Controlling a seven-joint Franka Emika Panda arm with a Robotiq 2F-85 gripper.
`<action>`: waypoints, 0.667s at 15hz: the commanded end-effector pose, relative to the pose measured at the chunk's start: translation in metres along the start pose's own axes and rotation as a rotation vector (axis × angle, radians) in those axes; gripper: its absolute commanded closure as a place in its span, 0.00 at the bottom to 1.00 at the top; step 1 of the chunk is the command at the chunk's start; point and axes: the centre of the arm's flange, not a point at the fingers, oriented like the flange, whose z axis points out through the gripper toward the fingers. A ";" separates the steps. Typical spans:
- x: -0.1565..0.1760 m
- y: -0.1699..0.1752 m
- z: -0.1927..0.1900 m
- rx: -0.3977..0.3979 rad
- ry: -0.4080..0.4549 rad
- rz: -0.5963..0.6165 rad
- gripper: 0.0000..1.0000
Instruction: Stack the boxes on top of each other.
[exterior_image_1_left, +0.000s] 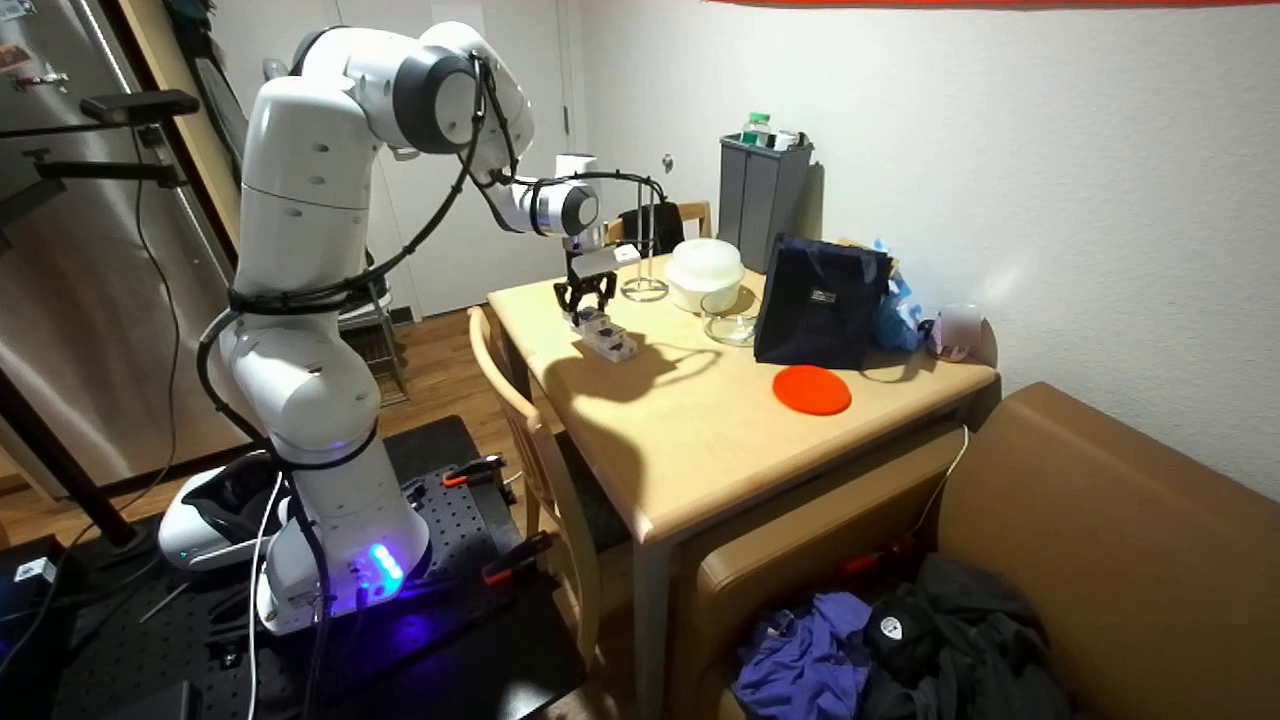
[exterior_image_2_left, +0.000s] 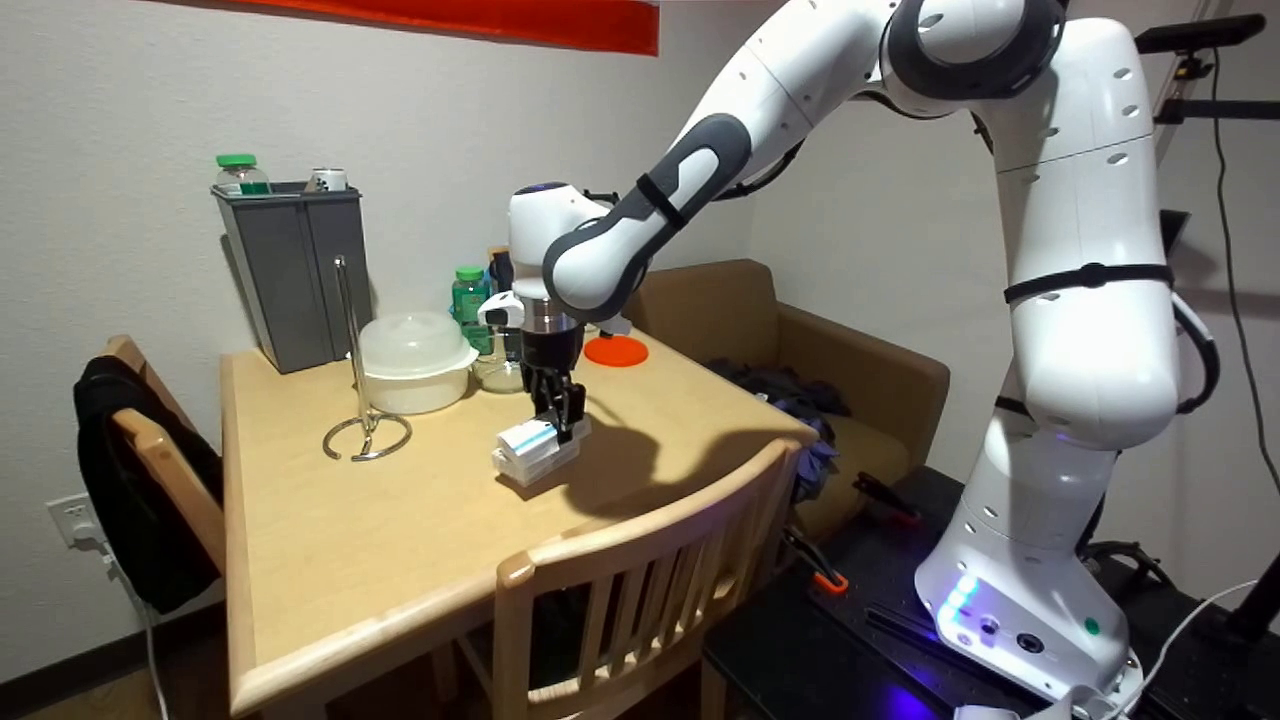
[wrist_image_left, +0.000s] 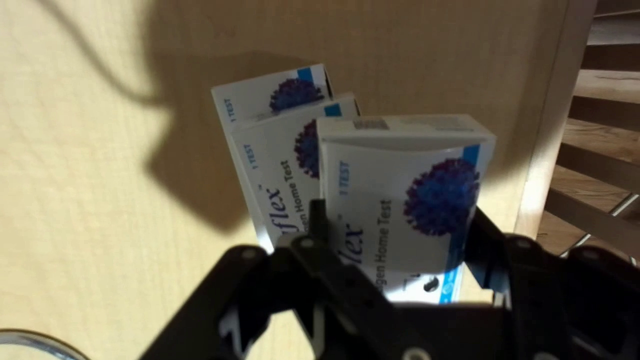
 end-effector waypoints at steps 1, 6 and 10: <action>-0.017 -0.002 -0.007 -0.038 0.013 -0.028 0.61; -0.029 0.009 -0.009 -0.077 0.050 -0.063 0.61; -0.033 0.015 -0.008 -0.108 0.082 -0.088 0.61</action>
